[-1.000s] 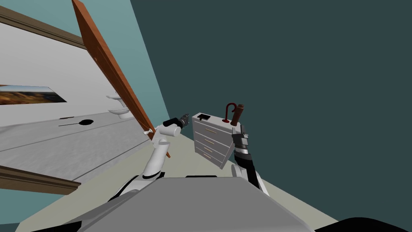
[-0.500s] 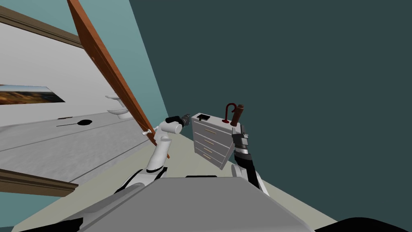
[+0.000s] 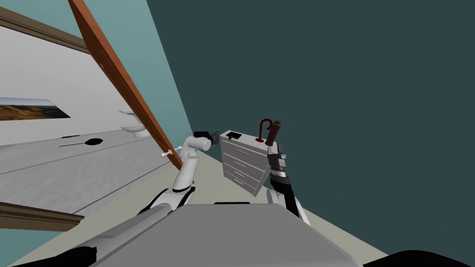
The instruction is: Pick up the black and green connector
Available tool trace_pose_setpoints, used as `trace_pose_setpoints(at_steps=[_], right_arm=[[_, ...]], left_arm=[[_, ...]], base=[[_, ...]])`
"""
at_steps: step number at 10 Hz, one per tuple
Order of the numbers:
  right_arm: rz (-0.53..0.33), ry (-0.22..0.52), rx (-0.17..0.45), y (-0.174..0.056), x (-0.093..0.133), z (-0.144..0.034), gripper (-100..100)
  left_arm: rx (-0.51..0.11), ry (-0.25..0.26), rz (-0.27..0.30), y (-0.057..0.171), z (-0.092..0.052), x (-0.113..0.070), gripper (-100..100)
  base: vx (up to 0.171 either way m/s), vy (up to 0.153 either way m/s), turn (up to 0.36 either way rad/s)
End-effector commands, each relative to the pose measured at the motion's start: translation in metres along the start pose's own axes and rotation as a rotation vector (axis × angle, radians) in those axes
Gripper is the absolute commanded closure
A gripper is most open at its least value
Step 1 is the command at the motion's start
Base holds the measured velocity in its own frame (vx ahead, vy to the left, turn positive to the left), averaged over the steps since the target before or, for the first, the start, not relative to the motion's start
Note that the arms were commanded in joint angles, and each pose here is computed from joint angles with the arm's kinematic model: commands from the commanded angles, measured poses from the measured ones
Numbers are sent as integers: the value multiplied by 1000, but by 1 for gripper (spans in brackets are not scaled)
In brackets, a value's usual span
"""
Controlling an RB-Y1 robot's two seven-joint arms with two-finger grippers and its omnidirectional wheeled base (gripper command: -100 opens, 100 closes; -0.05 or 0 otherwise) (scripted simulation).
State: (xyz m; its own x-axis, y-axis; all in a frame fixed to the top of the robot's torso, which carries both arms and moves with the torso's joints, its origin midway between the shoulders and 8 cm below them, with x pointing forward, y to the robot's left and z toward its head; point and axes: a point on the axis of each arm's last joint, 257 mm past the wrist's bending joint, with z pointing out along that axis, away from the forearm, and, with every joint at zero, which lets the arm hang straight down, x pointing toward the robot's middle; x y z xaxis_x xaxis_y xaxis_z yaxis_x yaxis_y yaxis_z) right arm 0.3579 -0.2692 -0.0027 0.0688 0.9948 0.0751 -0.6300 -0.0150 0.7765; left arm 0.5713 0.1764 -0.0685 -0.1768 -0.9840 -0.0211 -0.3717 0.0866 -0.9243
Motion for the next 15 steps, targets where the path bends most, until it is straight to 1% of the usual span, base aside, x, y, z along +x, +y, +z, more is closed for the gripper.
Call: trace_pose_setpoints(at_steps=[1, 2, 3, 4, 5, 6, 7, 8, 9, 10, 11, 12, 13, 15], right_arm=[[0, 0, 0, 0, 0, 0, 0], [0, 0, 0, 0, 0, 0, 0], [0, 0, 0, 0, 0, 0, 0], [0, 0, 0, 0, 0, 0, 0], [0, 0, 0, 0, 0, 0, 0], [0, 0, 0, 0, 0, 0, 0], [0, 0, 0, 0, 0, 0, 0], [0, 0, 0, 0, 0, 0, 0], [0, 0, 0, 0, 0, 0, 0], [0, 0, 0, 0, 0, 0, 0], [0, 0, 0, 0, 0, 0, 0], [0, 0, 0, 0, 0, 0, 0], [0, 0, 0, 0, 0, 0, 0], [0, 0, 0, 0, 0, 0, 0]], left_arm=[[-43, 1, -3, 6, 1, 1, -100], [-58, 1, -3, 10, 1, 1, -100], [-79, 4, -7, 6, 2, 4, -100], [-105, 2, -7, 13, 1, 4, -100], [-122, 4, -12, 8, 2, 6, -100], [-150, 3, -12, 15, 1, 6, -100], [-156, 2, -12, 16, 1, 6, -100], [-183, 2, -18, 15, 1, 8, -100], [-202, 1, -17, 20, 0, 7, -100], [-221, 0, -23, 17, 0, 9, -100], [-245, -2, -23, 23, -2, 9, -100], [-264, -4, -29, 20, -2, 10, -100], [-285, -6, -29, 25, -4, 10, -100], [-322, -10, -35, 28, -6, 11, -100]], base=[[43, -18, -10], [19, -9, 5], [35, -19, -30], [39, -21, -17], [56, -32, -35], [50, -28, -14], [20, -11, 7], [33, -16, -29], [41, -15, -27], [58, -26, -48], [60, -25, -15], [65, -31, -29], [56, -32, -21], [51, -27, -29]])
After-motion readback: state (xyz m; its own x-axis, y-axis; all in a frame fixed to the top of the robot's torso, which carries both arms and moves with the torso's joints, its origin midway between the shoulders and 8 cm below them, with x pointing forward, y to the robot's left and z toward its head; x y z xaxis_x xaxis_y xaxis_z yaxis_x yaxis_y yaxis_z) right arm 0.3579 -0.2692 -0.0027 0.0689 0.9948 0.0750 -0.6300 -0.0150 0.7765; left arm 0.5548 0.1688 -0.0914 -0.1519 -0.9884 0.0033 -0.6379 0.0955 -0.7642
